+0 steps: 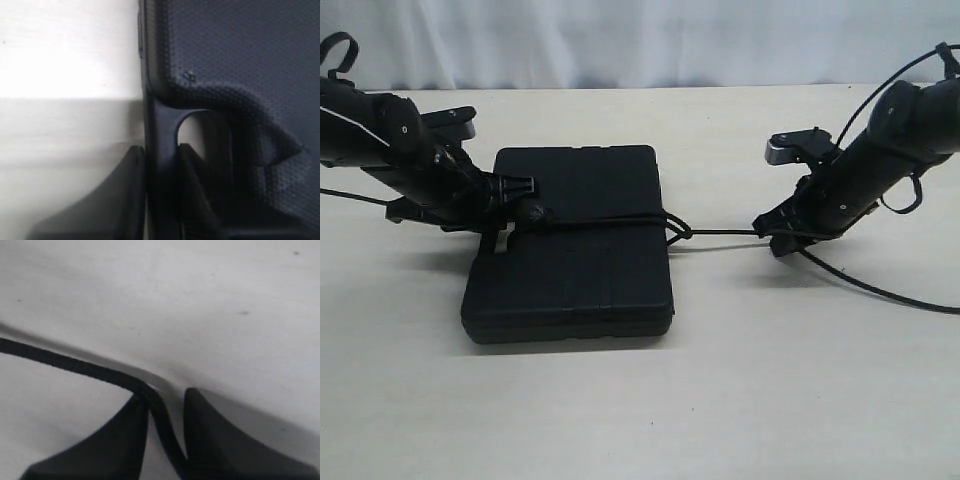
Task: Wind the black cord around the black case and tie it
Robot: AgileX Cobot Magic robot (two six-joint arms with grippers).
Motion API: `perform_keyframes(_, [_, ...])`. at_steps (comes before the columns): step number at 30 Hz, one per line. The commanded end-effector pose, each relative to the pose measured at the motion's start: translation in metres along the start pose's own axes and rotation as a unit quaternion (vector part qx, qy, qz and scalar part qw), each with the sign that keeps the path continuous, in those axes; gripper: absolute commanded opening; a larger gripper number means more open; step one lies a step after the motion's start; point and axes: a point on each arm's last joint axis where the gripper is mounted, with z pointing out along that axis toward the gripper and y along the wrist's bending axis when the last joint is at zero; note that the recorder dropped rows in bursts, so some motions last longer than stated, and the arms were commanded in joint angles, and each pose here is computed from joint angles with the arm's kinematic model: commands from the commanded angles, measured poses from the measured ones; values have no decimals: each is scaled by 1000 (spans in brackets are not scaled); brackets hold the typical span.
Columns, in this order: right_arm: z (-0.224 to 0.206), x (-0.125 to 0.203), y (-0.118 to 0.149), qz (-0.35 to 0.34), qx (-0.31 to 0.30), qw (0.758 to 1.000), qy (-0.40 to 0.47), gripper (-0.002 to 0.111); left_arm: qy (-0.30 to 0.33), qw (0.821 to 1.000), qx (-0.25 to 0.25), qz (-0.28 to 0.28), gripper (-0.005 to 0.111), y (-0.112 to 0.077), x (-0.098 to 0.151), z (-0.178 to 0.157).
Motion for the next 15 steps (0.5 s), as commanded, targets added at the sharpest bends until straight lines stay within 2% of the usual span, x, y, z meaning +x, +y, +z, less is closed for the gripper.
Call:
perform_keyframes(1, [-4, -3, -7, 2, 5, 1000, 20, 54, -3, 1000, -8, 20, 36, 6, -2, -3])
perform_keyframes(3, [-11, -11, -7, 12, -2, 1000, 23, 63, -16, 1000, -2, 21, 43, 2, -8, -12])
perform_keyframes(5, [-19, -18, -5, 17, -9, 999, 29, 67, -24, 999, 4, 23, 47, -2, -17, -22])
perform_keyframes(10, [-48, -39, -1, 2, -32, 999, 44, 68, -34, 998, 20, 43, 49, -17, -39, -61])
perform_keyframes(14, [-75, -49, 5, 24, -49, 996, 69, 67, -23, 994, 5, 109, 48, -20, -45, -85])
perform_keyframes(15, [-83, -50, 6, 33, -51, 996, 73, 64, -13, 993, -1, 119, 45, -20, -45, -90])
